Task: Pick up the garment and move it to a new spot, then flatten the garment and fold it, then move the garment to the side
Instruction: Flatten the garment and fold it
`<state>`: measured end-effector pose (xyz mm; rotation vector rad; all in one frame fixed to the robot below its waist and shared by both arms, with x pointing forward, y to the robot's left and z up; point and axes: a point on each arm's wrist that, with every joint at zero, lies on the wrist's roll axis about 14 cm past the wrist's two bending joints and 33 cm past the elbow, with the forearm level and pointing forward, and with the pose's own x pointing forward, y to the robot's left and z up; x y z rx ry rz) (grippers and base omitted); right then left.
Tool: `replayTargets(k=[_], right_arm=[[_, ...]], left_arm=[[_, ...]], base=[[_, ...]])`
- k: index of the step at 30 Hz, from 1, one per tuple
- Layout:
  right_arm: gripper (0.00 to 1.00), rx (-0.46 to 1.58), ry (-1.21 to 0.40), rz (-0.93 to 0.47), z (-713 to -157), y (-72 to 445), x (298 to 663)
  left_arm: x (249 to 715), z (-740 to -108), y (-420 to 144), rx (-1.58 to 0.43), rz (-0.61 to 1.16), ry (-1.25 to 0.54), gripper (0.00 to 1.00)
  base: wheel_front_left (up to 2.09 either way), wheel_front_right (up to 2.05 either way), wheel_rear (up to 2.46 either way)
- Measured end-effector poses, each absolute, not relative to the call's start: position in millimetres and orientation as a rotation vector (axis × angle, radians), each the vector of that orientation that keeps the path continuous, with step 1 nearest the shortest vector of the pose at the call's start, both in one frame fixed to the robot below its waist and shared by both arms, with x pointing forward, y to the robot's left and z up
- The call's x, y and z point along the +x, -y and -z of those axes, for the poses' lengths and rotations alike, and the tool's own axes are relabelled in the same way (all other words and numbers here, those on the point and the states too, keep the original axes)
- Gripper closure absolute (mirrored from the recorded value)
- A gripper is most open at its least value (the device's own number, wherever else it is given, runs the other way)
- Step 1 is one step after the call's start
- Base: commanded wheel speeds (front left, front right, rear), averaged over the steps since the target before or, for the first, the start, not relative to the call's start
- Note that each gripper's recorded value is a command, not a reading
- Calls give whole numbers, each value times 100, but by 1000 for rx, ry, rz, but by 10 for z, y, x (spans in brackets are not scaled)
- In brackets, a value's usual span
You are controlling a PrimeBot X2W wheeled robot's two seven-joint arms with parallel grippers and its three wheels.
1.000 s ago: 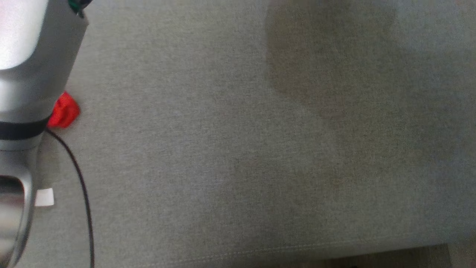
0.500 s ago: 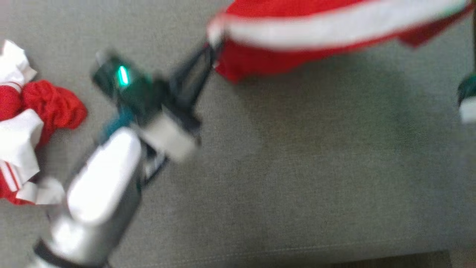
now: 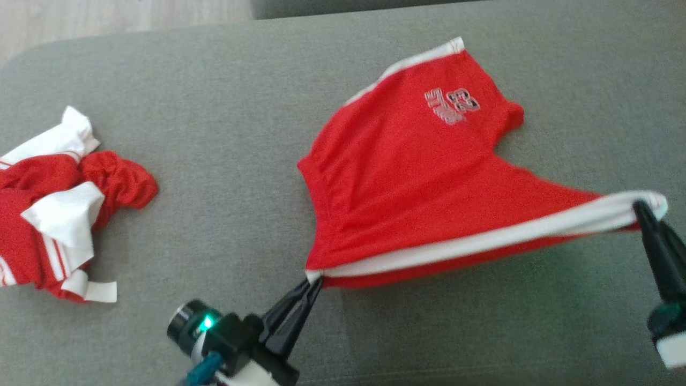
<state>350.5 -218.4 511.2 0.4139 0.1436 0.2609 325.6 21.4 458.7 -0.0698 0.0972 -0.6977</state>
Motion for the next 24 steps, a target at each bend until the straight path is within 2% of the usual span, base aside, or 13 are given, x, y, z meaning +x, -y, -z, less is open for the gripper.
replayTargets(k=[6,12,19,24], right_arm=[[100,381,-195,-286,-5194,2114,3318],[100,348,-279,-347,-5172,1965,3423],[100,259,-309,-398,-5153,1875,4027],[100,182,-380,-441,-5032,1818,4453]], left_arm=[[3070,-4546,-382,-82,637,-125,100],[3186,-4658,-458,-140,583,-95,100],[3671,-4916,-256,-225,606,-20,100],[3996,-4919,-175,-290,625,-55,100]], base=[[0,0,0],[0,0,0],[0,0,0],[0,0,0]])
